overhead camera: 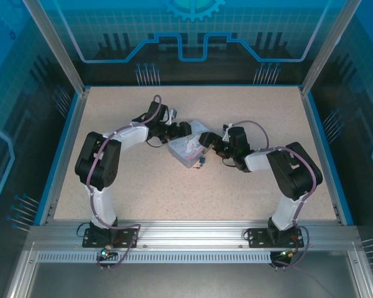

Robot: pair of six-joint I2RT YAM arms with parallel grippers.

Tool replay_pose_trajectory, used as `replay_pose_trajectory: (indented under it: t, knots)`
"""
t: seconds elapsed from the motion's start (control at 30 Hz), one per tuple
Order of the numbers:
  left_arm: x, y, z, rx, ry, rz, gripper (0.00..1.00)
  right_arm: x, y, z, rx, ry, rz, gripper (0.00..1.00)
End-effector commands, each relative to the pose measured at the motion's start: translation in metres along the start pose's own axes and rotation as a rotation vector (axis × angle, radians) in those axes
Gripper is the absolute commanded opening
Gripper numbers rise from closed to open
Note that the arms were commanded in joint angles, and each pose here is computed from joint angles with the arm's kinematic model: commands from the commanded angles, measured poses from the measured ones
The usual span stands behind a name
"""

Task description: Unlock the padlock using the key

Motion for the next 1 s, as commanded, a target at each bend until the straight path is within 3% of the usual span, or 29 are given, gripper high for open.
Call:
replay_pose_trajectory:
  t: [0.0, 0.17, 0.3, 0.5, 0.97]
  knots:
    - [-0.013, -0.024, -0.012, -0.084, 0.012, 0.012, 0.9, -0.009, -0.012, -0.017, -0.056, 0.004, -0.005, 1.0]
    - [-0.014, -0.053, -0.023, -0.171, 0.019, -0.011, 0.91, -0.017, -0.054, -0.022, -0.057, -0.033, 0.069, 1.0]
    - [-0.017, -0.084, -0.022, -0.27, 0.029, -0.016, 0.91, -0.015, -0.072, -0.002, 0.024, -0.03, 0.035, 0.82]
    - [-0.022, -0.124, 0.004, -0.356, 0.012, 0.043, 0.91, -0.01, -0.075, 0.036, 0.149, 0.015, -0.052, 0.63]
    - [-0.005, -0.159, 0.05, -0.405, -0.052, 0.057, 0.96, -0.009, -0.041, 0.074, 0.267, 0.018, -0.031, 0.44]
Point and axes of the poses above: each hand's point on the last joint's axis, 136 mm out from that joint toward the fingers, its own y axis out along the fingers, its own x axis along the line the jaws close on, z = x × y, the point moved 1 cm from there along -y, back along the fingers, and after that the axes turned 3 degrees about -y, right-handed, at the moved point
